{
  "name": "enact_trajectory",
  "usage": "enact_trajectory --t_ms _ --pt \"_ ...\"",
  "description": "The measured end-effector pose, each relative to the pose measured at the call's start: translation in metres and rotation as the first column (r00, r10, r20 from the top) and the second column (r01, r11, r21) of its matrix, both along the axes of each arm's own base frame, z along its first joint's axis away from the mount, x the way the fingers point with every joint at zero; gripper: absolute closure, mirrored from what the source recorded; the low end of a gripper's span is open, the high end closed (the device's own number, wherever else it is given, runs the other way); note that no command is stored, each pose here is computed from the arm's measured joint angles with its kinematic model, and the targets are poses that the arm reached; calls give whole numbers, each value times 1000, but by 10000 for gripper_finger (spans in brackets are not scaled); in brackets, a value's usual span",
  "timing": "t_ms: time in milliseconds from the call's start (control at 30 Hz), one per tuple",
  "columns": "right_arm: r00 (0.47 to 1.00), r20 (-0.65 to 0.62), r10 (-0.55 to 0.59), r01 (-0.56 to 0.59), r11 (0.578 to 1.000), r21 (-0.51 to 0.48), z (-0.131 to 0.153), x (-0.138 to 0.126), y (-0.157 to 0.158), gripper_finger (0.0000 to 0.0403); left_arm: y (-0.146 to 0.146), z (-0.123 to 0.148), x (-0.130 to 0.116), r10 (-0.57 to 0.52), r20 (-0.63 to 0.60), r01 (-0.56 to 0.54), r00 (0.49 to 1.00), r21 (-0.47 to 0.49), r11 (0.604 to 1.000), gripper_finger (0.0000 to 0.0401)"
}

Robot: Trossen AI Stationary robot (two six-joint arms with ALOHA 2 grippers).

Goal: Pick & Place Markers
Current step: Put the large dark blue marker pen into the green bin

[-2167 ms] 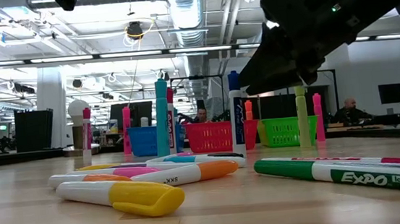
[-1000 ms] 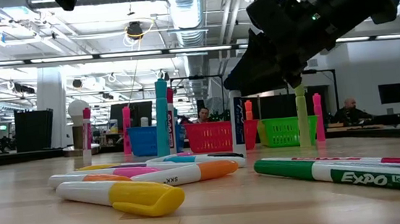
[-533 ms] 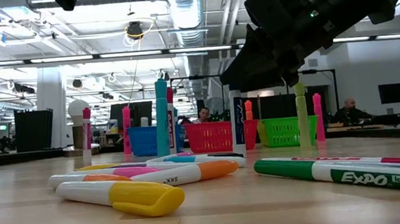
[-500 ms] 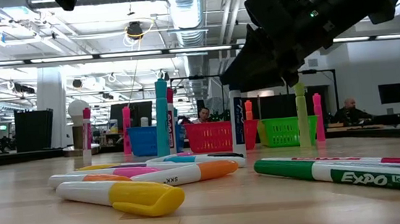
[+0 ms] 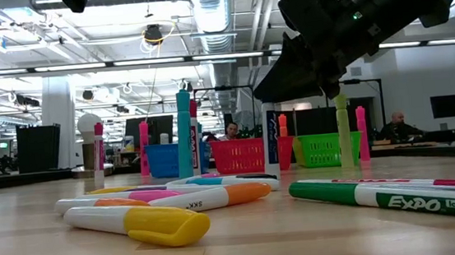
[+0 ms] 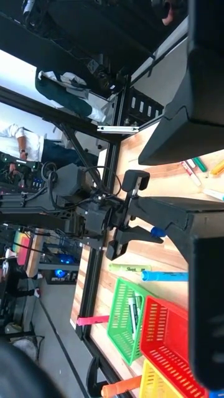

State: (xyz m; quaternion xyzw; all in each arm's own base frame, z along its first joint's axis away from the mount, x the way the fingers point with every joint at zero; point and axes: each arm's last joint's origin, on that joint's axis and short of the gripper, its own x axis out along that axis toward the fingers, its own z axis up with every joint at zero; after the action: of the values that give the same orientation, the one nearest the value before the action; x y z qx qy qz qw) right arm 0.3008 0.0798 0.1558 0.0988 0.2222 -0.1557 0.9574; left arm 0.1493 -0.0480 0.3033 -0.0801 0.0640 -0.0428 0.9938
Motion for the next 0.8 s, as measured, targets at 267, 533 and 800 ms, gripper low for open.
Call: enact_trajectory --t_ms 267,533,800 --pt "1000 14 16 -16 1000 5 1 -1 5 336 0 0 0 0 0 0 1000 0 1000 310" --pt "998 48 35 -36 999 15 10 2 12 332 0 0 0 0 -1 0 1000 0 1000 310" --pt "992 78 95 -91 994 -56 46 14 21 332 0 0 0 0 0 0 1000 0 1000 310"
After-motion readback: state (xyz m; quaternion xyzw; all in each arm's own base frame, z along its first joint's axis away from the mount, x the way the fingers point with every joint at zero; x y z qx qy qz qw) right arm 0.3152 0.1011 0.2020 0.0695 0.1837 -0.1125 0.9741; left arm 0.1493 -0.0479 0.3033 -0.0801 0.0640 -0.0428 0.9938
